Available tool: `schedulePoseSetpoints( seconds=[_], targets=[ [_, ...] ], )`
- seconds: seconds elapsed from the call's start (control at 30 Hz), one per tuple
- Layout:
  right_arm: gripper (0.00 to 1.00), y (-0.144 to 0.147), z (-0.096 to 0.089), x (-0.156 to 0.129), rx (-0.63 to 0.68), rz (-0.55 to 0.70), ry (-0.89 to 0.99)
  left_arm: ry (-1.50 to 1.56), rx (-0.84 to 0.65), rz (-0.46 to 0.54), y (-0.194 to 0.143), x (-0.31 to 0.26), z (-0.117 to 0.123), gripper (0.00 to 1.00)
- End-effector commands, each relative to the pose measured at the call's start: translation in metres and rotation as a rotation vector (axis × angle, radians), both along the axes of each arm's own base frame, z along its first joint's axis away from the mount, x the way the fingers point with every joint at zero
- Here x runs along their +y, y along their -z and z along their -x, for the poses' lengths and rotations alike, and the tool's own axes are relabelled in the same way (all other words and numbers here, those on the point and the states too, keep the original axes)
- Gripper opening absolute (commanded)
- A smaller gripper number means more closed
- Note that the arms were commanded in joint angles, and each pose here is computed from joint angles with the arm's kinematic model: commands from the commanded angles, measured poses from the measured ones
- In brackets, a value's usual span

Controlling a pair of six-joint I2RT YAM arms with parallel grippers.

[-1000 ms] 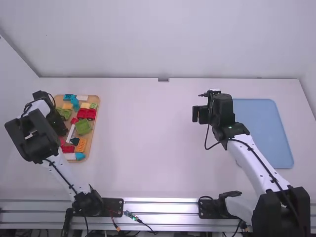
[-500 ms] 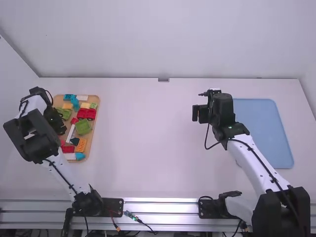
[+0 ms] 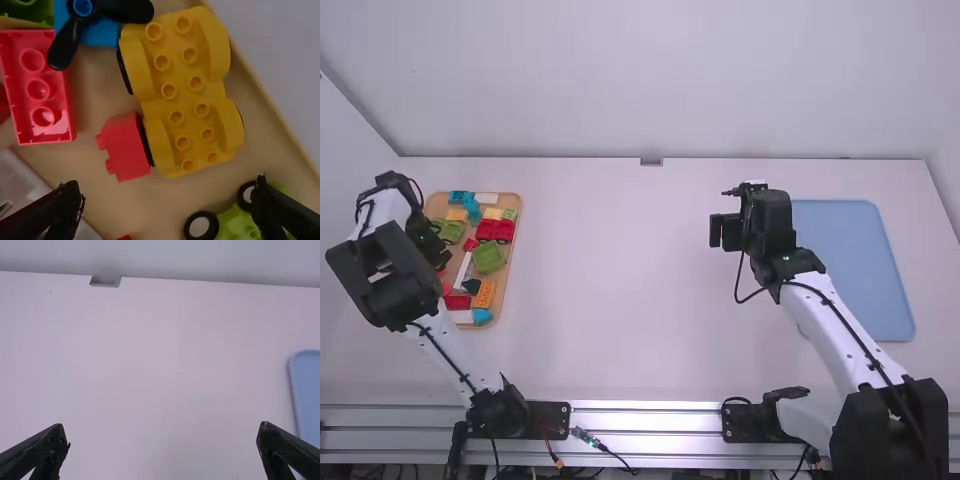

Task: Assemble lego blocks to make yellow taxi

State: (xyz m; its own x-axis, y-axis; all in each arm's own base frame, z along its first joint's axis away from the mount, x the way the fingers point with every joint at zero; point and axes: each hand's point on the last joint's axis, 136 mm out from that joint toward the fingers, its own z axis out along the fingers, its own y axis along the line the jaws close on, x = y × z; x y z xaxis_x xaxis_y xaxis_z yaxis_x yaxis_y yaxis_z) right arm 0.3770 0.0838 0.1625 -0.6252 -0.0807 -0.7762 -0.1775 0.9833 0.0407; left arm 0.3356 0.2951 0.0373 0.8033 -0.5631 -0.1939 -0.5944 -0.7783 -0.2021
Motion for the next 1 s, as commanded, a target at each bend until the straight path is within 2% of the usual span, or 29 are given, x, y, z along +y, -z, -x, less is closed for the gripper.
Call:
schedulePoseSetpoints(
  seconds=[0.0, 0.17, 0.6, 0.7, 0.9, 0.97],
  targets=[
    [1.0, -0.012, -0.007, 0.002, -0.023, -0.01, 0.001, -0.04, 0.022, -0.052, -0.005, 0.007, 0.008, 0.86],
    [1.0, -0.012, -0.007, 0.002, -0.022, -0.013, 0.004, -0.054, 0.009, -0.059, -0.01, 0.014, 0.009, 0.81],
    [1.0, -0.012, -0.007, 0.002, -0.022, -0.014, 0.004, -0.139, -0.024, -0.073, -0.011, 0.046, 0.029, 0.79],
    [1.0, -0.012, -0.007, 0.002, -0.02, -0.024, 0.012, -0.13, -0.026, -0.074, -0.011, 0.044, 0.026, 0.82],
    [1.0, -0.01, -0.005, 0.002, -0.013, -0.021, 0.012, -0.124, -0.064, -0.057, -0.003, 0.041, 0.019, 0.73],
    [1.0, -0.01, -0.005, 0.002, -0.013, -0.019, 0.009, -0.126, -0.081, -0.053, 0.004, 0.041, 0.018, 0.73]
  ],
)
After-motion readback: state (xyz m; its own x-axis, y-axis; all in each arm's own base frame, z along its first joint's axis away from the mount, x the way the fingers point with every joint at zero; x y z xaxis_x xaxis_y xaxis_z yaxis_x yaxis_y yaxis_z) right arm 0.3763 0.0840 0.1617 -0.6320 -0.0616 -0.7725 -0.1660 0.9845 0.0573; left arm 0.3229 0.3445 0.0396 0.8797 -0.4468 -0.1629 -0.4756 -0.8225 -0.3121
